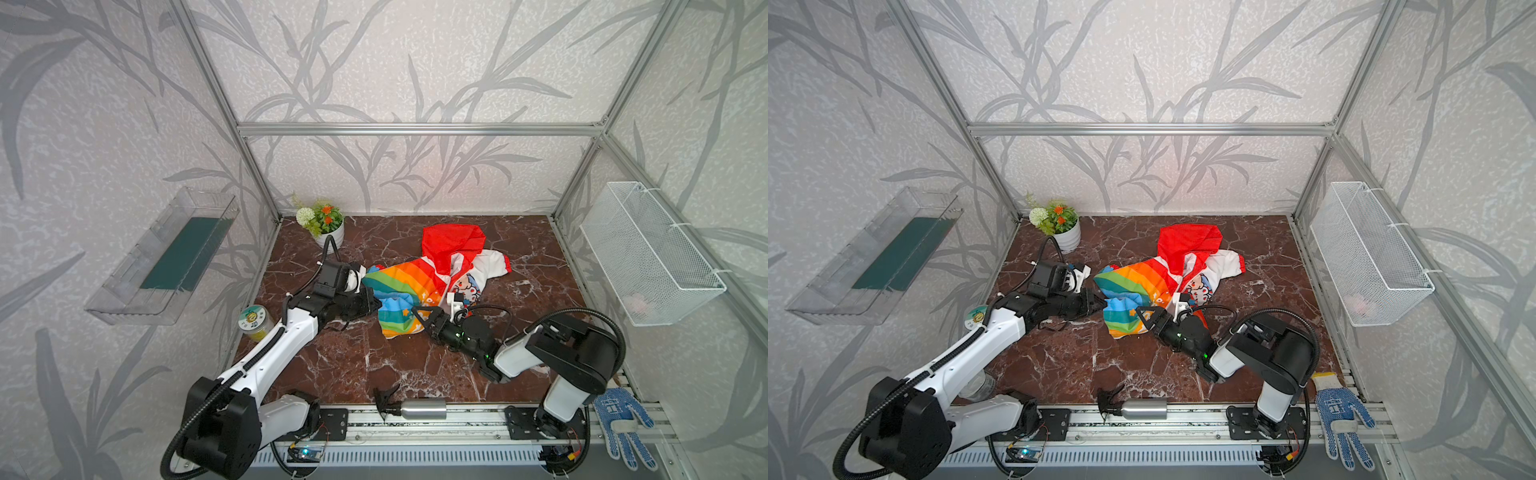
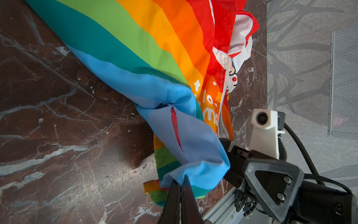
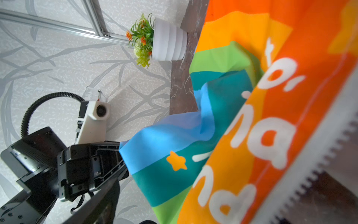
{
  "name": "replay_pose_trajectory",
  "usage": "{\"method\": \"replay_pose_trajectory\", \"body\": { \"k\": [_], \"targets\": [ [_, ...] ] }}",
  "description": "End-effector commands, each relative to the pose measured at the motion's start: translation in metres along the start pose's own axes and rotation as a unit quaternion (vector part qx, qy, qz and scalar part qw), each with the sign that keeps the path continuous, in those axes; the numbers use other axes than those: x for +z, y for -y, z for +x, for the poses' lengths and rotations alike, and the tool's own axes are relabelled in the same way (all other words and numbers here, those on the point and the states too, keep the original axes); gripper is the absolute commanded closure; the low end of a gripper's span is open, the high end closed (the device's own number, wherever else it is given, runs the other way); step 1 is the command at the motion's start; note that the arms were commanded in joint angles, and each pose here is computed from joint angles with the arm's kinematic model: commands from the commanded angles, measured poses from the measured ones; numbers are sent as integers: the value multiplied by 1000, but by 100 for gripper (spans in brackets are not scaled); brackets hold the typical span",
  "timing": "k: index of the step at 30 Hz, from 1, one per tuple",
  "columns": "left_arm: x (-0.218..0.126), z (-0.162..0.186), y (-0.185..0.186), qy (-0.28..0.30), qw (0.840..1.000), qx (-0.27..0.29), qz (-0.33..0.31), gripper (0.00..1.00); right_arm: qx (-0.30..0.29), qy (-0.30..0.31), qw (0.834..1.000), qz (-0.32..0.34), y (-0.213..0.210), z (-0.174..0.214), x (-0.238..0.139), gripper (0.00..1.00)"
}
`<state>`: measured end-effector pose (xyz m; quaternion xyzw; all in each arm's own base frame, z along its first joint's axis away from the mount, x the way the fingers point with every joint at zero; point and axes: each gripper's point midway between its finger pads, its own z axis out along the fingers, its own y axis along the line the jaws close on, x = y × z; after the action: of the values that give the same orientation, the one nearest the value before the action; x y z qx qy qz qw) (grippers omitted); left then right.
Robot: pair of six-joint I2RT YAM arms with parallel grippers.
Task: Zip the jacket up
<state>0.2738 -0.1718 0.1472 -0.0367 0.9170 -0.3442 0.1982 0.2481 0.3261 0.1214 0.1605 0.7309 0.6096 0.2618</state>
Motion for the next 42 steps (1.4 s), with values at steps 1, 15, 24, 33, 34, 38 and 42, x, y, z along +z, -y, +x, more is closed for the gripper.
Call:
{"method": "replay_pose_trajectory", "body": {
  "k": [1, 15, 24, 33, 34, 38, 42],
  "targets": [
    [0, 0, 0, 1, 1000, -4, 5, 100, -28, 0, 999, -28, -32, 3, -4, 11],
    [1, -2, 0, 5, 1000, -17, 12, 100, -51, -38, 998, -18, -48, 22, 4, 41],
    [4, -3, -10, -3, 997, -69, 16, 100, -74, -48, 994, -65, -66, 38, 6, 45],
    [7, 11, -23, -26, 993, -119, 5, 100, -83, -10, 996, -41, -55, 33, 3, 90],
    [8, 12, -25, -26, 992, -123, 6, 100, -84, -1, 996, -32, -50, 28, 1, 93],
    [12, 20, -34, -25, 990, -142, 4, 100, -91, 24, 995, 17, -36, 3, 2, 100],
    [12, 18, -45, -15, 987, -159, -8, 100, -88, 41, 993, 65, -25, -22, 4, 100]
  ]
}}
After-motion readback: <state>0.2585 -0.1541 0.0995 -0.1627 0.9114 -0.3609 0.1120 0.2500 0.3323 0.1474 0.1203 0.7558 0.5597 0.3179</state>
